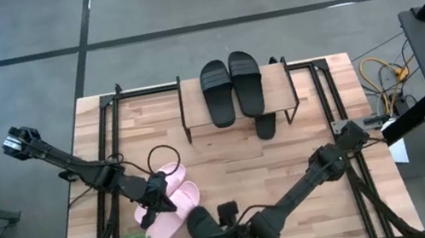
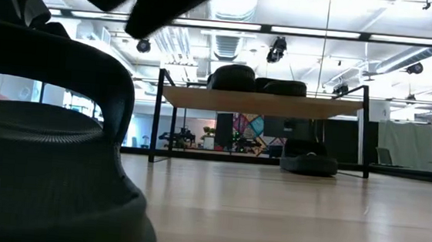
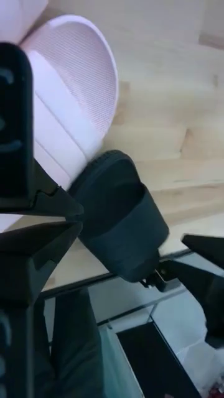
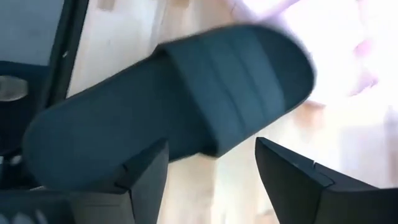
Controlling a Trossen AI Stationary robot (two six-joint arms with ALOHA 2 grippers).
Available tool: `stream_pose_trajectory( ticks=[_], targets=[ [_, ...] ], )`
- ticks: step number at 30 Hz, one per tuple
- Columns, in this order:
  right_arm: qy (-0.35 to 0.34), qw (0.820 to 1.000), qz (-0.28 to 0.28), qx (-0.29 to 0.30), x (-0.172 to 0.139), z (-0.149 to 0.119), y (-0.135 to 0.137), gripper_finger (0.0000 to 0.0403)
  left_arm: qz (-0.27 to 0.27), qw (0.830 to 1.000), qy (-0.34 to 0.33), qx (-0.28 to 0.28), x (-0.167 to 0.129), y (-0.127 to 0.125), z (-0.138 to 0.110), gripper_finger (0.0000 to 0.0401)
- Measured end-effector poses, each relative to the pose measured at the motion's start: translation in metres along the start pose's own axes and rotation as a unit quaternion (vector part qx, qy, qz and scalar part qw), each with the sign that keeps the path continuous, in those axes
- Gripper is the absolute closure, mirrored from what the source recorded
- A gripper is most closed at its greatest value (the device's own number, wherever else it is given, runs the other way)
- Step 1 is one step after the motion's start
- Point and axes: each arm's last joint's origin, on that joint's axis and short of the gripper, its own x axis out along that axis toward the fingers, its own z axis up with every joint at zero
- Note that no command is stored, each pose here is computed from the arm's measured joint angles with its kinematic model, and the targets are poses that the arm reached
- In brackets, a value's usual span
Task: Pick and place slides into the shelf
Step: Put the black slide under the shelf
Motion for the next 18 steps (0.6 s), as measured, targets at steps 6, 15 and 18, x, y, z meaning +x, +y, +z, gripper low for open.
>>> stream_pose_trajectory(
  ticks=[6,15,18],
  targets=[
    [-0.016,1.0,-0.019,-0.019,0.012,0.003,-0.004,0.017,0.0,1.0,0.0,0.0,0.0,0.0,0.0,0.0391],
    [-0.008,0.997,-0.004,-0.071,0.034,-0.003,0.003,0.0171,0.0,1.0,0.0,0.0,0.0,0.0,0.0,0.0391],
    [-0.015,0.995,-0.056,-0.086,0.037,-0.004,0.001,0.0179,0.001,1.0,0.001,0.0,0.0,0.0,0.0,0.0391]
  ],
)
